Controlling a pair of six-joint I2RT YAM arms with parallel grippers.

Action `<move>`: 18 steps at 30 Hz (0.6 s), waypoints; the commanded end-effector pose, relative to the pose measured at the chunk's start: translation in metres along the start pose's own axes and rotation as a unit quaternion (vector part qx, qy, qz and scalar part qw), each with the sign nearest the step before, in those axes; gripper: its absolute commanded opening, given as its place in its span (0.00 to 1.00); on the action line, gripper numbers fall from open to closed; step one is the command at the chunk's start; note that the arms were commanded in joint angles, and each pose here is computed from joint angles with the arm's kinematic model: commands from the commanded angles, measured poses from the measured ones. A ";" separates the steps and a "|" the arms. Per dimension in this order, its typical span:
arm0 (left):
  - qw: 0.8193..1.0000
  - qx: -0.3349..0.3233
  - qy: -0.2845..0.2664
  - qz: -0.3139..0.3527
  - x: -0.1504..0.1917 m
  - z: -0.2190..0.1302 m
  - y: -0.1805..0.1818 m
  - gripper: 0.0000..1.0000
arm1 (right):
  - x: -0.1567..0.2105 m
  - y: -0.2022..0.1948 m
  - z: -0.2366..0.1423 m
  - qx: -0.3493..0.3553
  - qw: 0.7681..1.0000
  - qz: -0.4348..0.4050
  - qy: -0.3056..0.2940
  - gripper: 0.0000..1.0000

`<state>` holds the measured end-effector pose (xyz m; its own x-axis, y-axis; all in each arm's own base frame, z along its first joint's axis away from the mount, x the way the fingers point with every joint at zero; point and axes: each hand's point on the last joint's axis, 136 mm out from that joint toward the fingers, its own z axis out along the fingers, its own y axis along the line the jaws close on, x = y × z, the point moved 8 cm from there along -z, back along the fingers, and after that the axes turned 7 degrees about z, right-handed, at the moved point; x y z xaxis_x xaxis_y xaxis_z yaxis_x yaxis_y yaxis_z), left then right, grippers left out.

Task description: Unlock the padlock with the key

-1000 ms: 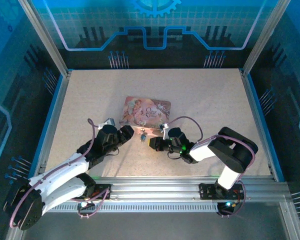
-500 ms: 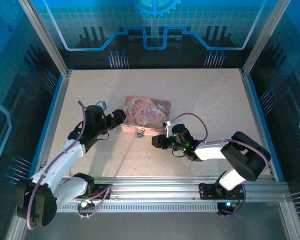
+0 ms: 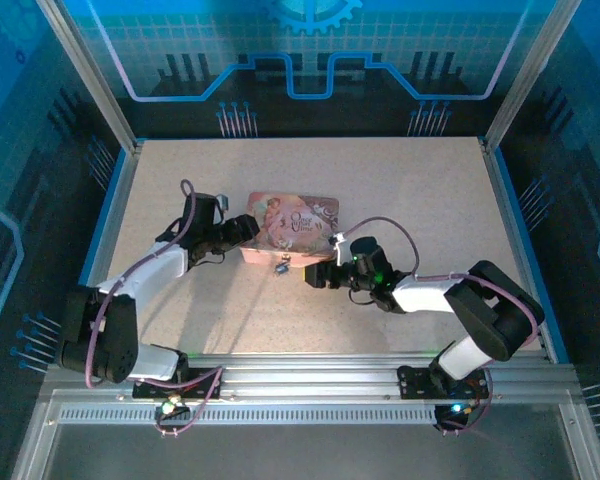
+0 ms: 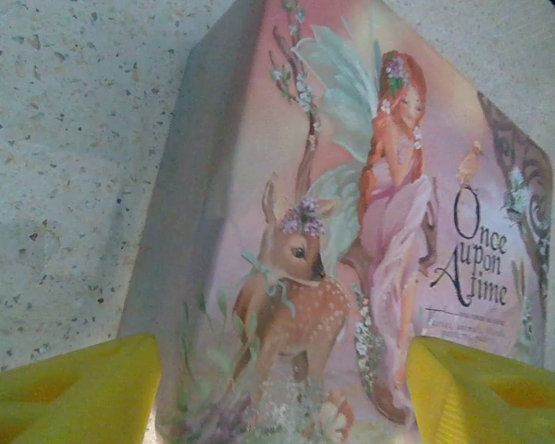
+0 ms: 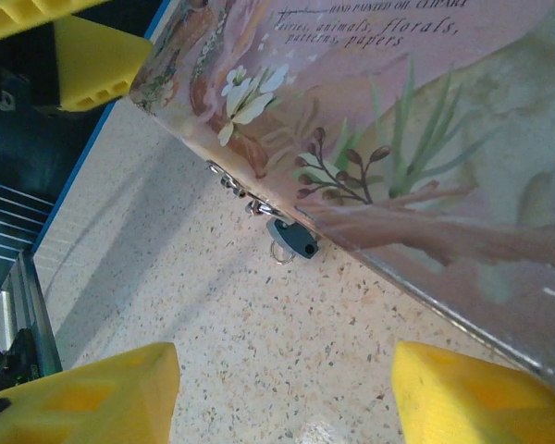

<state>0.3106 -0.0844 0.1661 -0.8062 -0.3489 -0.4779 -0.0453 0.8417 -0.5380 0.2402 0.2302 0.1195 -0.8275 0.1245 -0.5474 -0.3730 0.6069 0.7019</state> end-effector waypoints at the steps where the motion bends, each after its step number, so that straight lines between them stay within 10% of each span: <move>1: 1.000 -0.014 0.005 0.023 -0.005 0.004 0.003 0.69 | -0.012 0.001 0.002 -0.010 1.000 -0.019 -0.004 0.64; 18: 0.999 -0.030 0.041 -0.011 0.040 0.012 0.025 0.58 | -0.039 -0.009 0.005 -0.013 0.998 -0.049 -0.031 0.67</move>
<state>0.3007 -0.0818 0.1403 -0.8164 -0.3367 -0.4691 -0.0558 0.8546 -0.5163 0.2647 0.2247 0.1225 -0.7976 0.1010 -0.5947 -0.4232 0.6088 0.6710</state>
